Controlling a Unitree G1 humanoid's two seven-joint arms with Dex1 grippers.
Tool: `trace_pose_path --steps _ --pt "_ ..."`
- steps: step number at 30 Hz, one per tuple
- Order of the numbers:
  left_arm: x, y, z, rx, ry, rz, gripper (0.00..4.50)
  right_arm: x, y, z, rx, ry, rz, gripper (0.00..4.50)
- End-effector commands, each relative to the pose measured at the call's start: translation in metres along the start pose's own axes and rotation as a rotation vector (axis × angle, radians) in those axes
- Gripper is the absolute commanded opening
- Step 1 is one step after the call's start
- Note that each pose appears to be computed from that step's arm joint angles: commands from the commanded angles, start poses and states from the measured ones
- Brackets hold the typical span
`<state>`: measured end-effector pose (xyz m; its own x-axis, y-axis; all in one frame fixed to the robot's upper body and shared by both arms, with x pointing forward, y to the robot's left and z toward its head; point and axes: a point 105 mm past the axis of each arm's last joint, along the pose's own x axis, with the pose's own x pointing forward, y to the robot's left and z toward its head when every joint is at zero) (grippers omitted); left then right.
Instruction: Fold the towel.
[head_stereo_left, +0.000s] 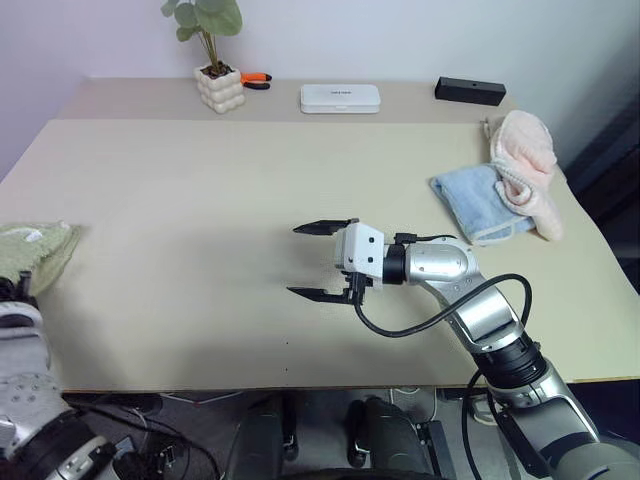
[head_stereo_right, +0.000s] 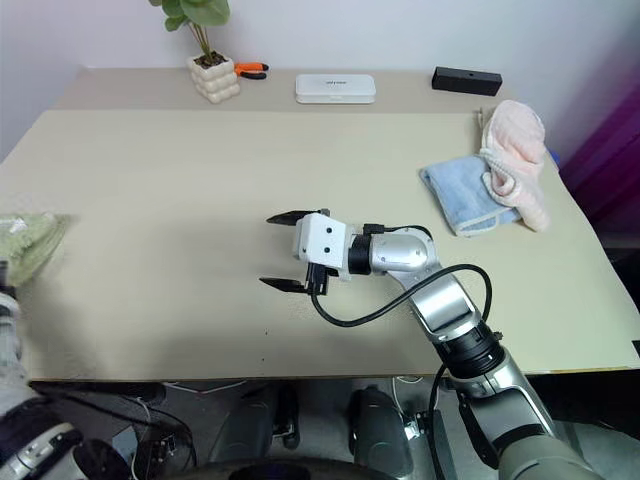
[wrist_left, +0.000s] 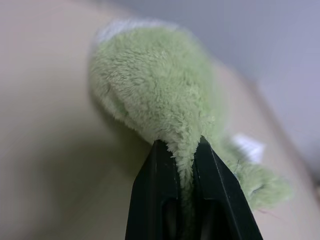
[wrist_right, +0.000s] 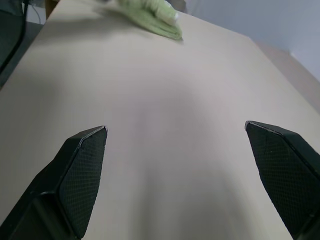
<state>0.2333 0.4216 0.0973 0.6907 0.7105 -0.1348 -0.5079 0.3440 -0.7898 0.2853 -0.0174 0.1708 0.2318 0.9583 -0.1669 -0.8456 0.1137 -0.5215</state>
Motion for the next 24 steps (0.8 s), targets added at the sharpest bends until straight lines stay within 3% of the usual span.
trace_pose_path --steps 1,4,6,9,12,14,18,21,24 --pt "-0.008 -0.013 0.022 -0.034 -0.067 -0.054 1.6 -0.004 -0.003 0.004 -0.031 -0.011 0.0 4.5" --pt "-0.013 -0.004 0.032 -0.028 -0.091 -0.018 3.17 -0.006 -0.003 0.002 -0.03 -0.005 0.006 4.5" --pt "-0.02 0.006 0.055 -0.011 -0.16 0.018 4.13 -0.008 -0.004 -0.001 -0.032 0.005 0.006 4.5" --pt "-0.032 -0.001 0.086 0.12 -0.253 -0.01 4.13 -0.014 -0.011 -0.006 -0.027 0.023 -0.014 4.5" --pt "-0.041 -0.039 0.097 0.365 -0.268 -0.17 4.13 -0.026 -0.027 -0.009 0.027 0.028 -0.081 4.5" --pt "-0.046 -0.066 0.083 0.519 -0.218 -0.305 4.13 -0.035 -0.036 -0.013 0.048 0.042 -0.119 4.5" --pt "-0.071 -0.12 0.006 0.883 0.012 -0.731 4.13 -0.06 -0.061 -0.03 0.155 0.086 -0.272 4.5" --pt "-0.096 -0.134 -0.051 1.032 0.157 -0.962 4.13 -0.085 -0.074 -0.05 0.273 0.128 -0.394 4.5" --pt "-0.112 -0.135 -0.083 1.128 0.247 -1.107 4.13 -0.106 -0.079 -0.065 0.367 0.151 -0.48 4.5"
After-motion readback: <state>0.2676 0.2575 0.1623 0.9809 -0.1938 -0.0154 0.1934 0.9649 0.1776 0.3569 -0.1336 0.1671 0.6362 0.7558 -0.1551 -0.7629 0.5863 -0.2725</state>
